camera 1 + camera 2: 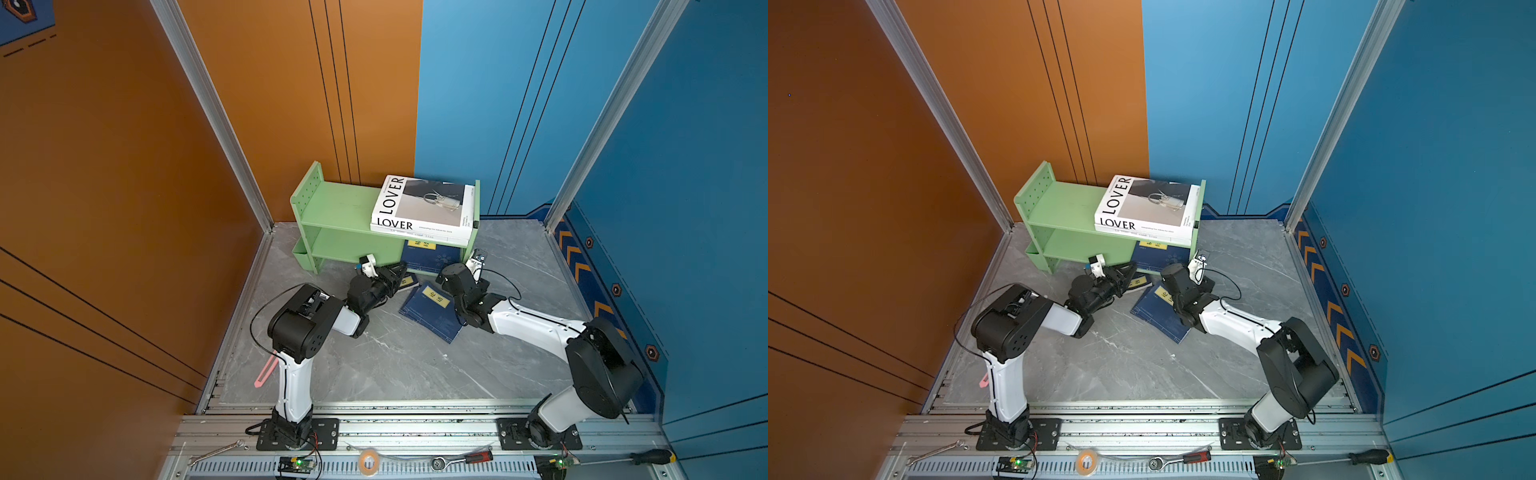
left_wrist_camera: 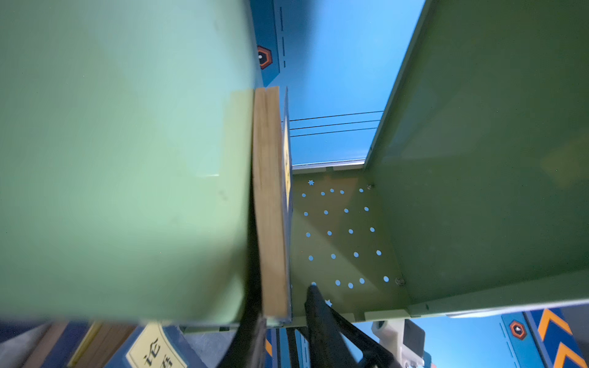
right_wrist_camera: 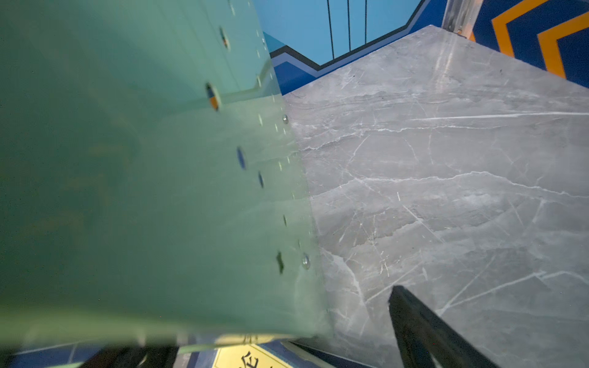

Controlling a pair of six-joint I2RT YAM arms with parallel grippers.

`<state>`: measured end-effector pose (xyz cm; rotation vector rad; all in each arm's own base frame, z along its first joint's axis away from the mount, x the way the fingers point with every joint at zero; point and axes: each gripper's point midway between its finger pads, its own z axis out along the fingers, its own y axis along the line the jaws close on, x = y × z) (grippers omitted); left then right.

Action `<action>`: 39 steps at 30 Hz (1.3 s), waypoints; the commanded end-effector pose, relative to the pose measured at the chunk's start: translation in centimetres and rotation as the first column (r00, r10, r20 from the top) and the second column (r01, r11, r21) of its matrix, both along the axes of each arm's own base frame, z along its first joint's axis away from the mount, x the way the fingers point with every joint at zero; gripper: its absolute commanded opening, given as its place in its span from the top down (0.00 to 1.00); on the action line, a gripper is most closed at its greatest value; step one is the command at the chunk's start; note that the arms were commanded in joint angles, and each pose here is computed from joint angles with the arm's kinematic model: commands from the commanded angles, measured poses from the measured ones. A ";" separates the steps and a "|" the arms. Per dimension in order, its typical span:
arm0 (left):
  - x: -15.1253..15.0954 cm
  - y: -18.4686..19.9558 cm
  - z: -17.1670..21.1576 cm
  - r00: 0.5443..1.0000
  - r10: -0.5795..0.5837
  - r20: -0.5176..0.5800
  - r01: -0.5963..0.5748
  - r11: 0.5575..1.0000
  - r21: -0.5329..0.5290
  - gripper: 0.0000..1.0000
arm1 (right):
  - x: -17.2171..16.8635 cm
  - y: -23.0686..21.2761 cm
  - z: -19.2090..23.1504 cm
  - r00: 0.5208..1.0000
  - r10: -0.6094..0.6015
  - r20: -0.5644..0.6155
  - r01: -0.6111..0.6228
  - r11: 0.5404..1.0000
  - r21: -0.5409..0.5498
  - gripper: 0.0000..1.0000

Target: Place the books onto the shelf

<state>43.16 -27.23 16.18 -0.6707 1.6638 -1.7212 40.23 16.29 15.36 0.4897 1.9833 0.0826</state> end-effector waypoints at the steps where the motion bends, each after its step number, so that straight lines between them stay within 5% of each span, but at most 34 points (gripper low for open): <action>1: -0.2 1.3 -2.5 0.996 0.039 -0.076 -0.035 0.997 0.062 0.62 | 0.4 0.9 0.3 1.000 -0.001 0.015 0.002 1.000 -0.017 0.01; 8: -0.5 4.4 -3.2 0.986 0.100 -0.134 -0.085 0.989 0.117 0.47 | -0.3 1.0 -0.2 1.000 -0.003 -0.004 0.003 1.000 -0.025 0.01; 17: -2.5 6.9 -1.9 0.989 0.066 -0.129 -0.029 0.963 0.268 0.44 | -2.1 3.6 3.3 0.990 0.133 0.040 -0.133 0.991 -0.021 0.02; 23: -6.9 6.0 -0.7 0.992 -0.043 -0.117 0.094 0.874 0.476 0.40 | -5.6 3.8 4.7 0.973 0.225 0.042 -0.225 0.974 -0.001 0.02; 28: -10.6 6.2 -0.9 0.987 -0.025 -0.157 0.116 0.788 0.604 0.30 | -8.0 3.3 3.0 0.955 0.297 -0.022 -0.295 0.954 0.053 0.02; 39: -14.6 2.0 -4.7 0.960 -0.046 -0.275 0.206 0.784 0.585 0.26 | -9.5 -0.5 -3.9 0.947 0.269 -0.177 -0.257 0.963 0.084 0.03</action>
